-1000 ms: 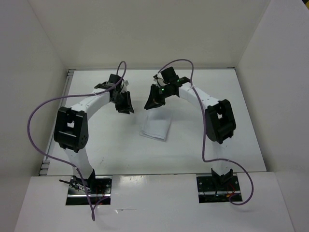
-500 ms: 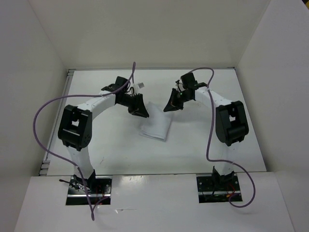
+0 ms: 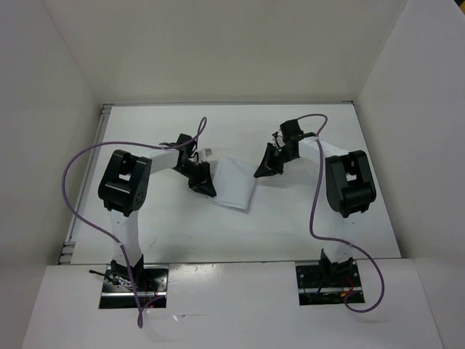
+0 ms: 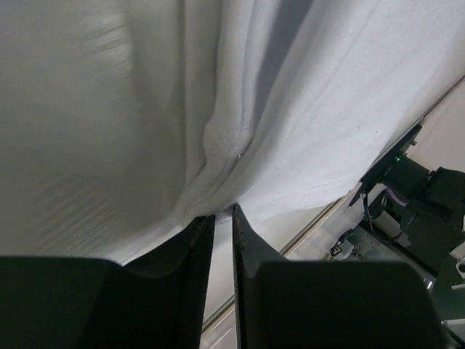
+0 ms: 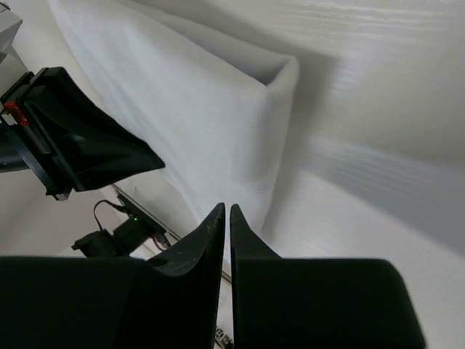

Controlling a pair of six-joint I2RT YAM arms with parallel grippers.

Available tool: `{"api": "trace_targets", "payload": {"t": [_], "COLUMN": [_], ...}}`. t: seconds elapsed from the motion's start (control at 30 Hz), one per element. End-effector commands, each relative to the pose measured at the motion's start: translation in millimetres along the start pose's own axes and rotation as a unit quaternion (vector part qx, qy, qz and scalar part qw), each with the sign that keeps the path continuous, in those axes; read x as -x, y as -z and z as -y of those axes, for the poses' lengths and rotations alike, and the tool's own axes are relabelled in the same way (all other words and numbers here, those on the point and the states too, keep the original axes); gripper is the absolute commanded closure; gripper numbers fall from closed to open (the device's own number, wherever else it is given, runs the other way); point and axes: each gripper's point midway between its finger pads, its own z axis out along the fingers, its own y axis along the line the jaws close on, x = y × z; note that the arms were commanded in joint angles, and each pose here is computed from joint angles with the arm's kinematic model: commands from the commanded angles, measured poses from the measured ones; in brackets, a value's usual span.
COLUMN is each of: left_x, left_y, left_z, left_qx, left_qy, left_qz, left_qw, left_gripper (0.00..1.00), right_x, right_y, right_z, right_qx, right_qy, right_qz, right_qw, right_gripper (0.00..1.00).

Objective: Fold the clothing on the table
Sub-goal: Fold the skirt

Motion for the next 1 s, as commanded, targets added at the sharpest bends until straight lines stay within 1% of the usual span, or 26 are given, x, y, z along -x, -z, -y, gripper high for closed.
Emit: {"api": "trace_targets", "payload": {"t": [0.0,0.07,0.1,0.13,0.17,0.2,0.23,0.3,0.33,0.37,0.4,0.43,0.47,0.5,0.53,0.6,0.63,0.67,0.7,0.73,0.77,0.8,0.83,0.87,0.9,0.97], "left_x": [-3,-4,-3,4,8,16,17,17,16,12,5,3,0,-3,-3,-6,-5,-9,-10,-13,-19,-24,-30,-35,-38,-42], "left_y": [1,1,4,6,20,27,35,60,67,85,84,89,101,104,111,115,119,125,130,141,137,137,142,138,137,132], "left_z": [-44,-43,-37,-28,-13,-2,7,26,31,46,42,44,52,53,54,62,64,72,74,82,82,85,92,94,94,94], "left_qx": [0.106,0.101,0.093,0.080,0.065,0.055,0.047,0.036,0.033,0.018,0.017,0.014,0.006,0.007,0.009,-0.002,0.002,-0.008,-0.012,-0.023,-0.035,-0.042,-0.053,-0.055,-0.055,-0.051], "left_qy": [0.014,0.014,0.010,0.003,-0.017,-0.029,-0.032,-0.055,-0.051,-0.065,-0.063,-0.052,-0.059,-0.052,-0.041,-0.041,-0.039,-0.039,-0.038,-0.044,-0.039,-0.039,-0.044,-0.037,-0.034,-0.034], "left_qz": [0.013,0.012,0.016,0.030,0.054,0.080,0.098,0.151,0.169,0.199,0.211,0.225,0.247,0.253,0.274,0.283,0.299,0.312,0.322,0.344,0.346,0.352,0.364,0.366,0.367,0.367], "left_qw": [0.994,0.995,0.996,0.996,0.996,0.995,0.994,0.986,0.984,0.978,0.975,0.973,0.967,0.966,0.961,0.958,0.953,0.949,0.946,0.938,0.937,0.934,0.929,0.928,0.928,0.928], "left_gripper": [0.76,0.76,0.76,0.71,0.66,0.62,0.58,0.52,0.50,0.48,0.44,0.41,0.39,0.37,0.33,0.29,0.25,0.20,0.17,0.13,0.08,0.07,0.05,0.04,0.00,0.00], "right_x": [16,19,21,22,24,24,26,18,15,7,6,4,-1,-4,-8,-11,-15,-19,-22,-27,-28,-30,-31,-33,-35,-37], "right_y": [37,46,57,63,69,83,90,99,113,111,116,125,123,126,131,136,137,140,142,141,148,150,149,156,157,159], "right_z": [-18,-8,-12,-9,-1,-8,-5,3,-3,3,6,5,9,12,14,15,16,15,13,16,10,8,10,4,3,4], "right_qx": [0.025,0.014,0.016,0.010,-0.006,-0.006,-0.021,-0.032,-0.025,-0.028,-0.028,-0.025,-0.027,-0.026,-0.026,-0.026,-0.026,-0.023,-0.018,-0.018,-0.009,-0.005,0.000,0.011,0.016,0.019], "right_qy": [0.036,0.026,0.031,0.030,0.024,0.036,0.037,0.033,0.039,0.036,0.032,0.040,0.037,0.032,0.036,0.034,0.034,0.038,0.041,0.040,0.053,0.058,0.066,0.074,0.074,0.075], "right_qz": [0.060,0.076,0.093,0.105,0.121,0.144,0.163,0.175,0.193,0.188,0.194,0.206,0.203,0.202,0.208,0.213,0.214,0.219,0.219,0.218,0.235,0.242,0.252,0.269,0.275,0.288], "right_qw": [0.997,0.997,0.995,0.994,0.992,0.989,0.986,0.983,0.980,0.981,0.980,0.977,0.978,0.978,0.977,0.976,0.976,0.975,0.975,0.975,0.971,0.969,0.966,0.960,0.958,0.955], "right_gripper": [0.89,0.88,0.86,0.82,0.79,0.74,0.67,0.63,0.61,0.57,0.56,0.54,0.53,0.53,0.53,0.50,0.50,0.46,0.44,0.39,0.22,0.11,0.02,0.00,0.00,0.00]}}
